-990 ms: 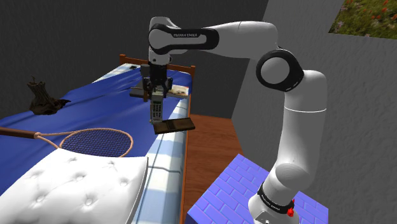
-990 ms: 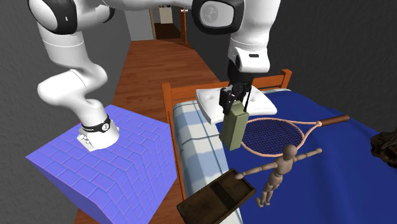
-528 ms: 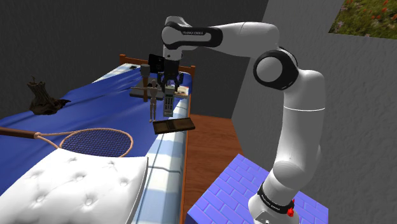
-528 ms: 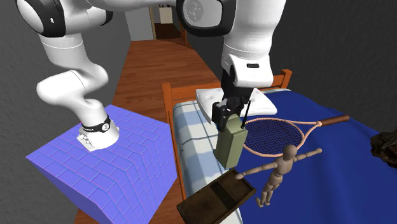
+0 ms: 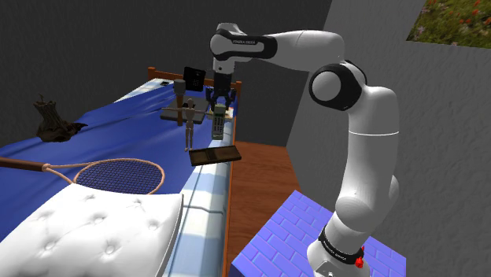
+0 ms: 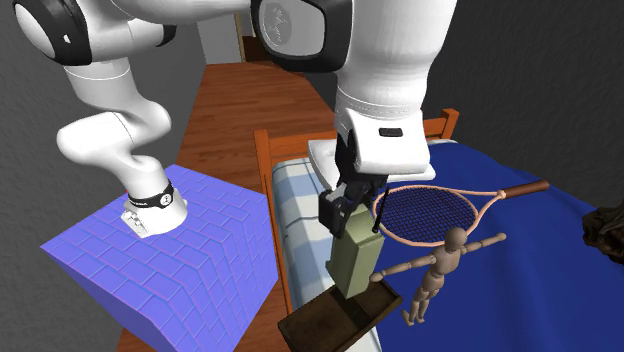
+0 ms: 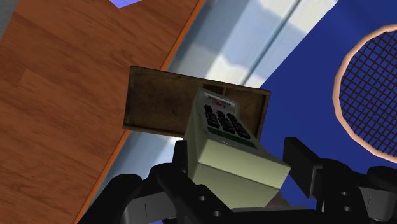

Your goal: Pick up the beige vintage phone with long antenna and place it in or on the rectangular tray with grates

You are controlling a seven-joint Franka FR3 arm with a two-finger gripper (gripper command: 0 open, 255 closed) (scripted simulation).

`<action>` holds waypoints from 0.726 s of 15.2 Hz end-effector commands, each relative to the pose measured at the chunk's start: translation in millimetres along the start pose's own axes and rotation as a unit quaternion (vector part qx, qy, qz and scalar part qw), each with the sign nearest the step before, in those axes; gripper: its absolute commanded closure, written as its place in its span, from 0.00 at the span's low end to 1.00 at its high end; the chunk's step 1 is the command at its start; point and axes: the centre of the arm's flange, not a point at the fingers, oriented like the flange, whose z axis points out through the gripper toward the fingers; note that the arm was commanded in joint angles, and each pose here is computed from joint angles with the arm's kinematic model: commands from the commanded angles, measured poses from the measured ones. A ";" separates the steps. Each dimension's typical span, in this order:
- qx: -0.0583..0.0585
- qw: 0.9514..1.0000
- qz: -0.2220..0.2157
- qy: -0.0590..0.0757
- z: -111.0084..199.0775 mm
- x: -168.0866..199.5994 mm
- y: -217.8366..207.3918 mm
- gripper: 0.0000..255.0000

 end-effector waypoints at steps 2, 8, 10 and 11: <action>0.000 1.000 0.000 0.001 14.0 1.6 1.1 1.00; 0.000 1.000 0.000 0.001 45.6 4.3 2.2 1.00; 0.000 1.000 0.000 0.001 56.1 5.2 2.6 1.00; 0.000 1.000 0.000 0.001 61.3 5.6 2.7 1.00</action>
